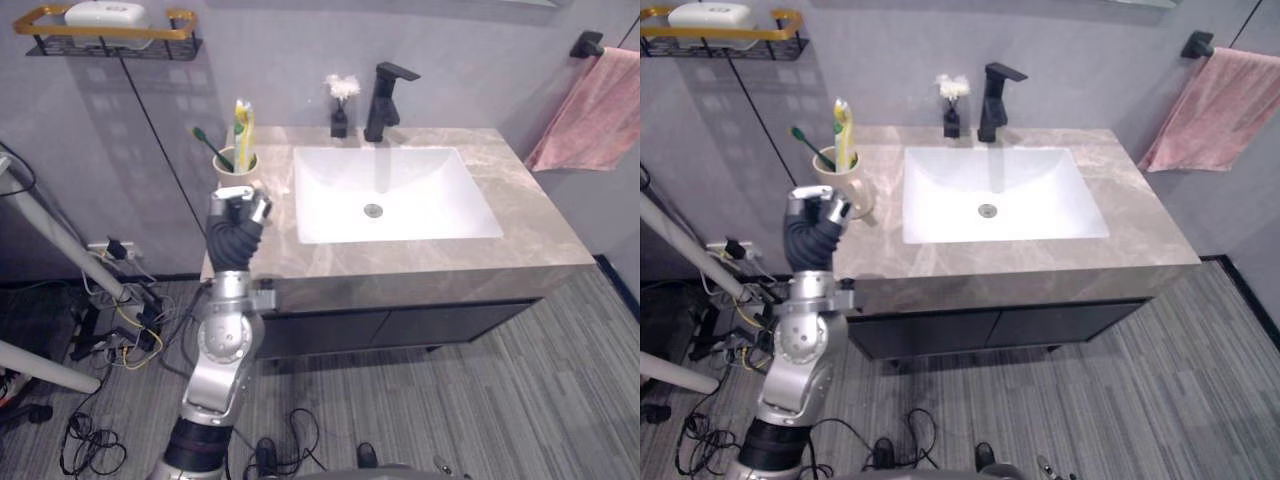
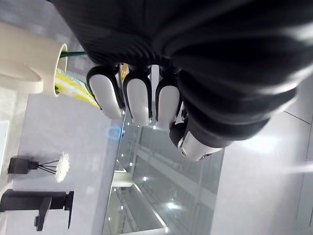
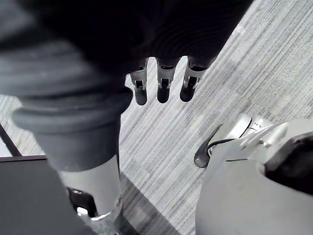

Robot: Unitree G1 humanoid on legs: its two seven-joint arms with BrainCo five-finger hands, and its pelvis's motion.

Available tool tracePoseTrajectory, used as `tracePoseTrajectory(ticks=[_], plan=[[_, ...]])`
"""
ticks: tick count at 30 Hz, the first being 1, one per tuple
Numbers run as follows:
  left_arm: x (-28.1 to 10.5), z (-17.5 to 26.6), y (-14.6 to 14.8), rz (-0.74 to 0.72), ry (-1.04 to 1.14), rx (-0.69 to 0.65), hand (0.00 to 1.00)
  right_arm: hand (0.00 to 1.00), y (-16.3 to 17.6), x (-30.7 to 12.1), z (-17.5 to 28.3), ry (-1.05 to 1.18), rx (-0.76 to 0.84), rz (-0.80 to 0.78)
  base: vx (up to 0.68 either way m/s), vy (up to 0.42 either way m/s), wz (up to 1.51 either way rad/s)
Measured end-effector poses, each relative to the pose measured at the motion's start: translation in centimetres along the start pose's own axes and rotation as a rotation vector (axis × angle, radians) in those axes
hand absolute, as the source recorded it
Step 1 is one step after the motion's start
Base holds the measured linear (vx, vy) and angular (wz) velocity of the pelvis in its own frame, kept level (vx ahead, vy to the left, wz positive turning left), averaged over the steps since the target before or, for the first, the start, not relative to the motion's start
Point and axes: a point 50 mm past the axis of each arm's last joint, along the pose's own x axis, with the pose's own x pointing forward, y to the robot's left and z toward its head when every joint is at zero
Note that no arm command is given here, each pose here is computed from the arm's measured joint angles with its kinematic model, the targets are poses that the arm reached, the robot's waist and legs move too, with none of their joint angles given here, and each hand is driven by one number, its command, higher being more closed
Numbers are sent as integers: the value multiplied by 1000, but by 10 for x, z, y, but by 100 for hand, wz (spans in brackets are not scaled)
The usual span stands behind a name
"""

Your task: Organize washtable

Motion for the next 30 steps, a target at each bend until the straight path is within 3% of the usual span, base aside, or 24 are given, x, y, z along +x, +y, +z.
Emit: tracePoseTrajectory(ticks=[14,30], plan=[[-3,-41,41,132,172,206,100,0,1,0,0,0,0,2,-22,8,2],[30,-39,45,131,112,327,100,0,14,5,17,-43,26,9,42,10,0]])
